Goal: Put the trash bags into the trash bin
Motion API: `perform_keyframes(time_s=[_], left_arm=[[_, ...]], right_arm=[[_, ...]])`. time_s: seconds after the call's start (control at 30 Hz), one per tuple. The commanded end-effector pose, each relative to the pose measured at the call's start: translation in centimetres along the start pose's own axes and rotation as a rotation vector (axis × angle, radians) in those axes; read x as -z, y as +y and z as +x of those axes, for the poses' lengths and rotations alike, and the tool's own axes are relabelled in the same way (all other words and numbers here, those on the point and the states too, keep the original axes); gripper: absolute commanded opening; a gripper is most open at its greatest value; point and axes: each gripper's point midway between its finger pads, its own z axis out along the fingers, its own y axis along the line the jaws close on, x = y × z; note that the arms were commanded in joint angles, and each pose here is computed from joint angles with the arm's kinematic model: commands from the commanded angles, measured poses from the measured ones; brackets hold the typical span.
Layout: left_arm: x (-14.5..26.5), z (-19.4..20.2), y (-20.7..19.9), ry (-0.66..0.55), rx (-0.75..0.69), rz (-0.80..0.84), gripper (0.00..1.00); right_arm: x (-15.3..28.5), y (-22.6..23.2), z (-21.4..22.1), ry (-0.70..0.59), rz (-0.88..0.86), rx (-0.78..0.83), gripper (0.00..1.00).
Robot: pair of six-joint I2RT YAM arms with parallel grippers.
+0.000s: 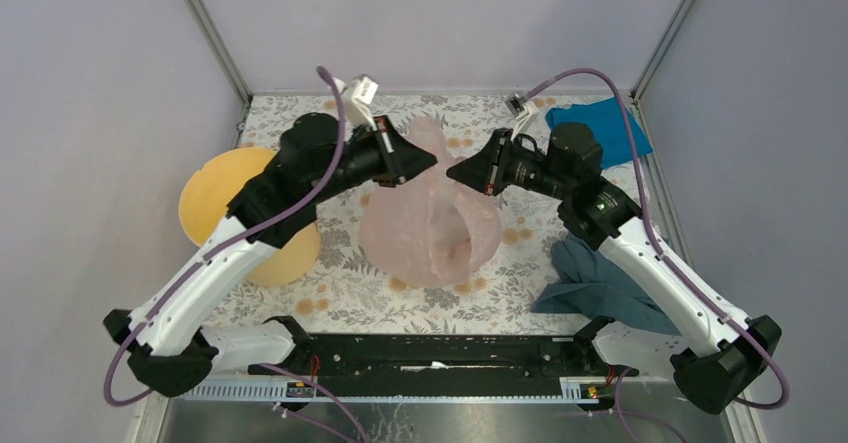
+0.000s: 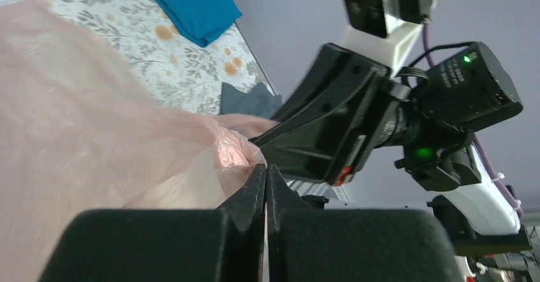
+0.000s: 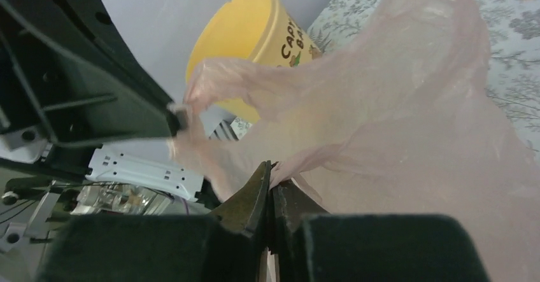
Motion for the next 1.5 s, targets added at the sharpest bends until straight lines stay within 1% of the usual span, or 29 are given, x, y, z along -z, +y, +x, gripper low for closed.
perform_keyframes(time_s=[0.0,0.23,0.3,0.5,0.53,0.73,0.83,0.9,0.97,1.03,1.1,1.13,1.17,1.23,1.27,1.3,1.33,1.4,1.43,1.47], left_arm=[[-1.0,-2.5,-3.6,-0.100,-0.015,0.053,0.00],[-2.9,-2.1,-3.0,-0.096,0.007,0.024,0.00],[-3.1,-2.2,-3.0,-0.097,0.006,0.019,0.00],[-3.6,-2.6,-3.0,-0.104,-0.011,0.012,0.00],[-3.6,-2.6,-3.0,-0.100,-0.014,0.008,0.00],[-4.4,-2.3,-2.8,-0.084,-0.013,0.004,0.00],[-4.8,-2.0,-3.3,-0.065,-0.010,0.027,0.00],[-4.9,-2.1,-3.6,-0.059,-0.015,0.038,0.00],[-4.7,-2.2,-3.9,-0.060,-0.024,0.046,0.00],[-4.4,-2.3,-3.9,-0.063,-0.030,0.046,0.04],[-4.0,-2.3,-3.8,-0.064,-0.035,0.042,0.11],[-3.8,-2.2,-3.8,-0.064,-0.038,0.040,0.16],[-3.6,-2.2,-3.6,-0.061,-0.045,0.033,0.28],[-2.9,-2.3,-3.2,-0.063,-0.073,0.003,0.47],[-2.2,-2.4,-2.8,-0.064,-0.093,-0.021,0.56],[-1.4,-2.9,-2.0,-0.087,-0.115,-0.065,0.64],[-0.3,-3.4,-1.3,-0.109,-0.137,-0.108,0.79],[2.3,-4.2,0.9,-0.159,-0.183,-0.226,0.96],[3.7,-4.4,2.5,-0.180,-0.204,-0.307,0.98],[5.3,-4.6,4.1,-0.199,-0.224,-0.389,0.99]], right_arm=[[-0.1,4.1,-3.1,-0.101,-0.132,0.055,0.11],[0.2,3.6,-1.7,-0.097,-0.150,0.065,0.27],[0.3,3.4,-1.4,-0.095,-0.149,0.068,0.34],[0.1,2.6,-0.4,-0.073,-0.145,0.076,0.47],[0.1,2.5,-0.2,-0.071,-0.143,0.076,0.52],[0.2,2.4,-0.7,-0.097,-0.133,0.088,0.68],[-0.5,2.0,-1.3,-0.110,-0.115,0.090,0.70],[-1.3,1.4,-1.7,-0.126,-0.095,0.073,0.69],[-2.1,1.1,-1.9,-0.133,-0.097,0.057,0.62],[-2.7,0.7,-2.1,-0.152,-0.096,0.050,0.54],[-3.3,0.3,-2.5,-0.180,-0.091,0.040,0.49],[-3.5,0.4,-2.8,-0.200,-0.099,0.041,0.42],[-3.7,0.3,-3.0,-0.211,-0.103,0.039,0.32],[-3.9,-0.1,-3.4,-0.233,-0.087,0.027,0.10],[-3.8,-0.5,-3.5,-0.247,-0.065,0.023,0.00],[-3.6,-1.0,-3.7,-0.265,-0.035,0.017,0.00],[-3.3,-1.7,-3.8,-0.285,0.002,0.009,0.00],[-2.4,-3.3,-4.0,-0.324,0.098,-0.006,0.00],[-1.8,-4.2,-4.0,-0.345,0.155,-0.015,0.00],[-1.2,-5.0,-4.1,-0.364,0.201,-0.018,0.00]])
